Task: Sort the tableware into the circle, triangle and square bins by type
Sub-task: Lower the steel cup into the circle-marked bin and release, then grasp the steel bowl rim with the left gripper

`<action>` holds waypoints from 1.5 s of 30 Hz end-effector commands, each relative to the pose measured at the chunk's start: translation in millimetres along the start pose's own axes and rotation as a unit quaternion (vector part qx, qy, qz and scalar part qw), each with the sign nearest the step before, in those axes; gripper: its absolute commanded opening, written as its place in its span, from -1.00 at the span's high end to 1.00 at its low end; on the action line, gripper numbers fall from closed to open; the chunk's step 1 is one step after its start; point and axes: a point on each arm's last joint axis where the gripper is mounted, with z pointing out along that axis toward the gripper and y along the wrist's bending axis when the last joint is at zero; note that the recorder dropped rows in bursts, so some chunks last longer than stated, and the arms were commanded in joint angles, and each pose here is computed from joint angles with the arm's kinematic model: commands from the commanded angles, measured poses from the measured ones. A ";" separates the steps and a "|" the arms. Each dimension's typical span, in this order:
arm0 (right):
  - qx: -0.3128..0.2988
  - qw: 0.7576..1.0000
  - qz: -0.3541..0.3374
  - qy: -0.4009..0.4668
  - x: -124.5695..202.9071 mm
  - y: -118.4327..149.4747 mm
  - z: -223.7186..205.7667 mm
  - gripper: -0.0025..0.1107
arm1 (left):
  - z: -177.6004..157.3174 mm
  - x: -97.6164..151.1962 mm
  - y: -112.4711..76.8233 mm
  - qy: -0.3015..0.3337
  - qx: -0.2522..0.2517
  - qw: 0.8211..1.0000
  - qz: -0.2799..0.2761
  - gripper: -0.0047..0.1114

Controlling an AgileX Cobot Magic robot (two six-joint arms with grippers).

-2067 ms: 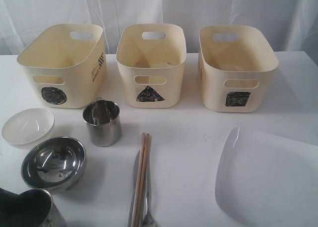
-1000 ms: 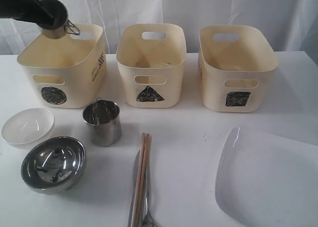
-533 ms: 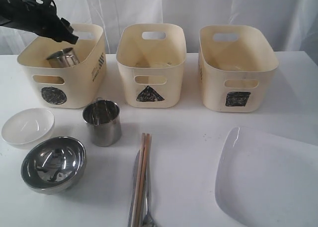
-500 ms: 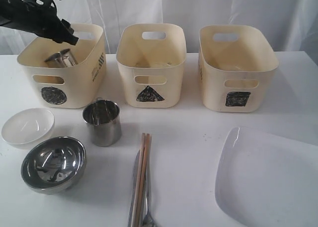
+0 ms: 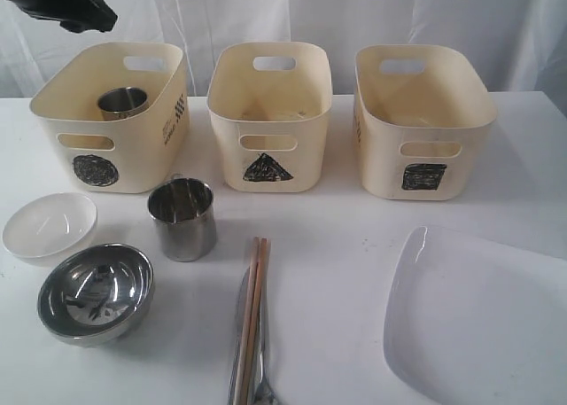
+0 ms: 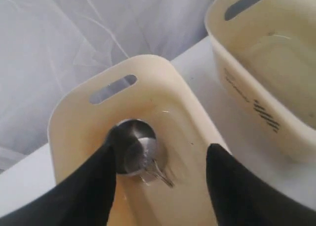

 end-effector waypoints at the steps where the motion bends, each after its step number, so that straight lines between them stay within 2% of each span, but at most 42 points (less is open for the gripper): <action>1: 0.001 1.000 0.002 -0.005 -0.4 -0.2 -0.4 0.96 | -47.4 -0.5 -20.2 0.068 0.079 0.994 -0.030 -0.09; 3: 0.001 1.000 0.002 -0.005 -0.4 -0.2 -0.4 0.96 | -59.6 6.8 -29.4 0.121 0.122 0.984 -0.037 -0.09; 7: 0.001 1.000 0.008 -0.005 -0.4 -0.2 -0.4 0.96 | -72.3 25.7 -44.6 0.232 0.198 0.951 -0.056 -0.09; 11: 0.001 1.000 0.008 -0.005 -0.4 -0.2 -0.4 0.96 | -63.1 41.3 -49.8 0.269 0.201 0.936 -0.102 -0.09; 15: 0.001 1.000 0.008 -0.005 -0.4 -0.2 -0.4 0.96 | -52.1 64.8 -58.8 0.318 0.209 0.913 -0.146 -0.09; 19: 0.001 1.000 0.008 -0.005 -0.4 -0.2 -0.4 0.96 | -42.5 93.5 -70.5 0.374 0.214 0.882 -0.191 -0.09; 26: 0.001 1.000 0.008 -0.005 -0.4 -0.2 -0.4 0.96 | -35.1 150.9 -95.8 0.469 0.238 0.822 -0.218 -0.09; 32: 0.001 1.000 0.008 -0.005 -0.4 -0.2 -0.4 0.96 | -22.3 180.7 -99.4 0.441 0.161 0.851 -0.237 -0.09; 45: 0.001 1.000 0.008 -0.005 -0.4 -0.2 -0.4 0.96 | -6.3 224.5 -111.6 0.388 0.101 0.881 -0.250 -0.09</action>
